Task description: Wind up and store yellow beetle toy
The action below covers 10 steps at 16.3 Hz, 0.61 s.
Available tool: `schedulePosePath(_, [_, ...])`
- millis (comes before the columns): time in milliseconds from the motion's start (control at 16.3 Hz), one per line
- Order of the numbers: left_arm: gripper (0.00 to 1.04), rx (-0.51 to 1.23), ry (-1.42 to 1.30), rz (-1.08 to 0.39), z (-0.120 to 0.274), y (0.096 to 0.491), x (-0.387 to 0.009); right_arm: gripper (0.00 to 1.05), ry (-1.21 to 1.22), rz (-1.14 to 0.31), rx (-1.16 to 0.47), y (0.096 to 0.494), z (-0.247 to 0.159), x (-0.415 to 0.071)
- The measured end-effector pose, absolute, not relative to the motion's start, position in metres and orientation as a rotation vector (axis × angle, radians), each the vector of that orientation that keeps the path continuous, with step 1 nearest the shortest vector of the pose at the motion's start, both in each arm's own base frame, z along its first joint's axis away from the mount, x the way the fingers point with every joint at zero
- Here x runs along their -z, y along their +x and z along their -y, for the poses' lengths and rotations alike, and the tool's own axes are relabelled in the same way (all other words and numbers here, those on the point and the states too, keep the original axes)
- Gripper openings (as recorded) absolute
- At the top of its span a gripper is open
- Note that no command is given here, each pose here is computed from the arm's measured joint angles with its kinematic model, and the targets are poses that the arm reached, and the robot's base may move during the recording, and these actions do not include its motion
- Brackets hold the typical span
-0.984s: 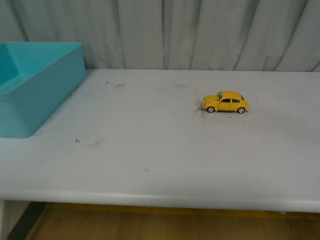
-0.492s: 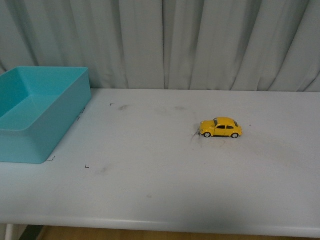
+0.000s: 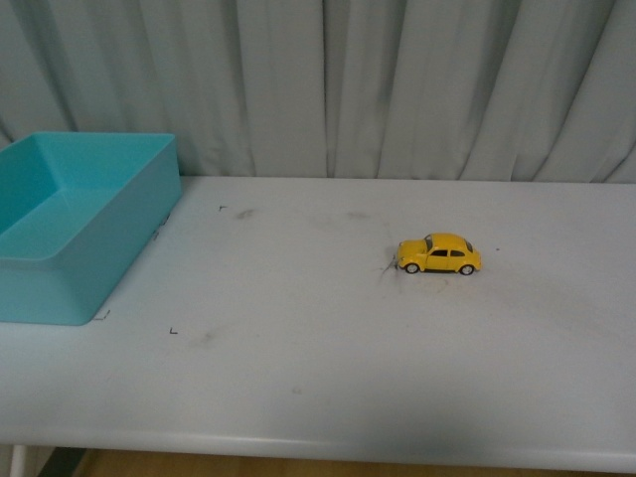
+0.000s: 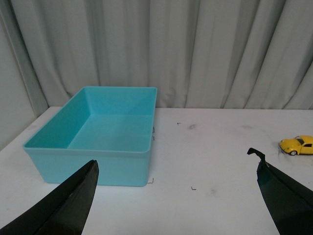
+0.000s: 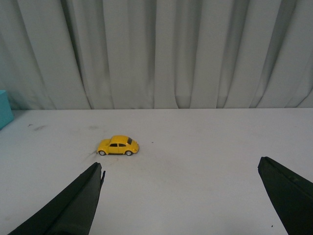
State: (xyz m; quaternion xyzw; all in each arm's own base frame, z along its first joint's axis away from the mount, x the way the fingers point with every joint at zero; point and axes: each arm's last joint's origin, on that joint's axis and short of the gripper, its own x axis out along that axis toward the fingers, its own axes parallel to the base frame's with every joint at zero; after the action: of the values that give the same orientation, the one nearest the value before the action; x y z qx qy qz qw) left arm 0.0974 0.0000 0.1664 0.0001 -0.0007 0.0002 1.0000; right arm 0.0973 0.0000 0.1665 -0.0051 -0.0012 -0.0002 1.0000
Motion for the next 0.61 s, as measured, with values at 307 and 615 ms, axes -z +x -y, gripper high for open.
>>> schedulePosePath(307, [0.98, 0.000, 0.000, 0.001, 0.0000, 0.0974, -0.1664, 0.98, -0.010, 0.003, 0.001, 0.0973, 0.0000, -0.1665])
schedulePosePath(615, [0.98, 0.000, 0.000, 0.001, 0.0000, 0.0974, -0.1664, 0.98, -0.010, 0.003, 0.001, 0.0973, 0.0000, -0.1665])
